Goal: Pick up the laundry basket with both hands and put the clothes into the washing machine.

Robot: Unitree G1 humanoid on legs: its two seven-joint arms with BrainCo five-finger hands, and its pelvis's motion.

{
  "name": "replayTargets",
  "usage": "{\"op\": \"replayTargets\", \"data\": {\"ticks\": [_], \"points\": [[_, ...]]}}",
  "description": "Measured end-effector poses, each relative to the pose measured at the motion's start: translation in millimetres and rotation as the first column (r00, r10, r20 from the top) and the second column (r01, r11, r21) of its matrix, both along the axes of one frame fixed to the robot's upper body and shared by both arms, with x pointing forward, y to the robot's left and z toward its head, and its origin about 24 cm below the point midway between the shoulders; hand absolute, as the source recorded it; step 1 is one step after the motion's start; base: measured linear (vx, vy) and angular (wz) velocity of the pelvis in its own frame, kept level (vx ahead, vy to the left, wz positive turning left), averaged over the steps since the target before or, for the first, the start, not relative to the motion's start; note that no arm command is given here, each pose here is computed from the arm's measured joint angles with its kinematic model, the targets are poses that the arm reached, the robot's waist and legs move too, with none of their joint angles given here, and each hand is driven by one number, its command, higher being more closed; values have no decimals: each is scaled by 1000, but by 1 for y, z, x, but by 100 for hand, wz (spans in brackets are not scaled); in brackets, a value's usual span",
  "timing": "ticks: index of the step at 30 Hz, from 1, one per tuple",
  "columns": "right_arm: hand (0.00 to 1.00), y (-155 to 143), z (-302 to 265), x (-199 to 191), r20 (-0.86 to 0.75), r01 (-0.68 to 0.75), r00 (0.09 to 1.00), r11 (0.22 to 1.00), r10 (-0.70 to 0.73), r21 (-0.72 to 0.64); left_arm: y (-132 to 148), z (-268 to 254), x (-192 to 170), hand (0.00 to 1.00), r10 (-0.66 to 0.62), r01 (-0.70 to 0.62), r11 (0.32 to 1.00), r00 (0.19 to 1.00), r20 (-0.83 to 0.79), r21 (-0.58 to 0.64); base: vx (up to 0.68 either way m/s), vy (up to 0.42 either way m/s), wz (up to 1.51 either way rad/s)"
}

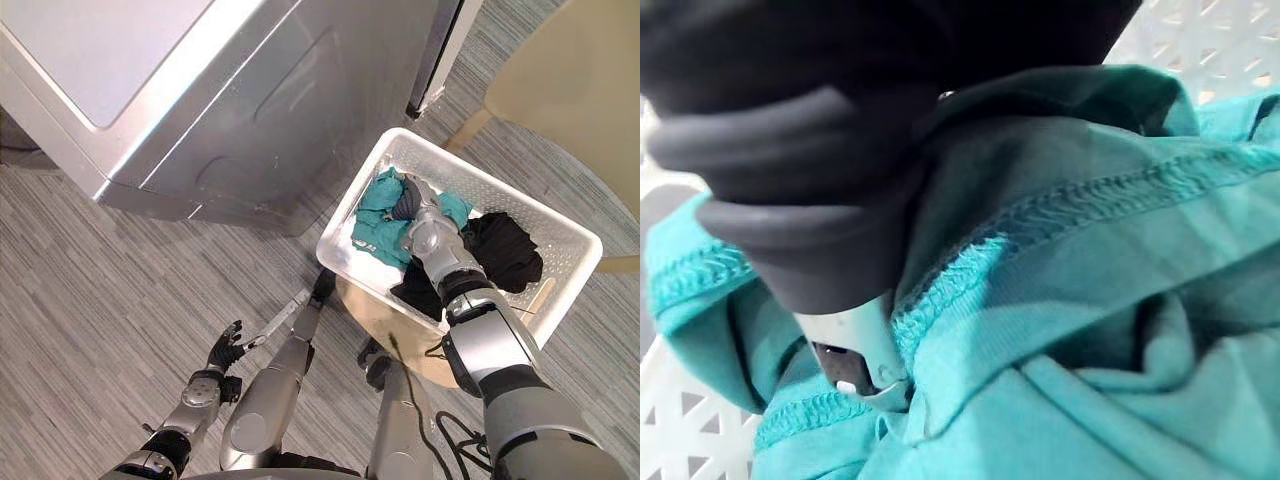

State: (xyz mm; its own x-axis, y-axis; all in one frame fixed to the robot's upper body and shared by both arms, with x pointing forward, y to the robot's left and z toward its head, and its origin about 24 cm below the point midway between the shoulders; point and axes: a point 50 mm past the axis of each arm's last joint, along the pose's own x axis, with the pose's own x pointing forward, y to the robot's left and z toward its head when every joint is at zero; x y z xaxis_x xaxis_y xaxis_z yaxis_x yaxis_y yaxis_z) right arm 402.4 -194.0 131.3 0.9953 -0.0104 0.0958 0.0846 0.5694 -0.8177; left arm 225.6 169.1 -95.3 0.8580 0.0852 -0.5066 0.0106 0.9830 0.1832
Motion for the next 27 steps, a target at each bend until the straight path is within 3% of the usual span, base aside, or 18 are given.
{"op": "replayTargets", "data": {"ticks": [6, 9, 11, 12, 14, 15, 18, 24, 27], "points": [[100, 11, 13, -13, 146, -70, 989, 968, 35, 241, -1, 2, 3, 0, 2, -2, 1000, 1000, 10, -3, -2, -55, -23], [100, 21, 9, -27, 208, -122, 978, 877, 26, 465, 1, 1, 2, 0, 13, -13, 1000, 1000, -5, -2, -37, -16, -43], [100, 26, -16, -46, 186, -104, 982, 726, -33, 680, 1, -4, -2, 0, 19, -19, 1000, 999, -38, -2, 1, -12, -29], [100, 25, -25, -52, 172, -92, 984, 681, -50, 727, 1, -5, -4, 0, 25, -25, 1000, 999, -47, -5, 29, -14, -22], [100, 33, -58, -79, 99, -43, 992, 509, -83, 859, 5, -13, -16, 0, 62, -64, 998, 994, -86, -14, 57, -9, -18], [100, 34, -63, -84, 89, -36, 992, 481, -87, 876, 6, -15, -19, 0, 67, -69, 998, 993, -97, -13, 59, -2, -23], [100, 43, -82, -119, 72, -50, 995, 267, -73, 962, 12, -30, -48, 0, 99, -101, 995, 978, -182, 3, 21, 11, -42], [100, 69, -70, -134, 190, -195, 979, 72, 72, 978, 16, -45, -81, 0, 110, -108, 994, 953, -281, 25, -55, 27, -73], [100, 75, -66, -138, 219, -223, 970, 27, 102, 975, 15, -40, -71, 0, 92, -89, 996, 964, -247, 26, -59, -27, -28]]}}
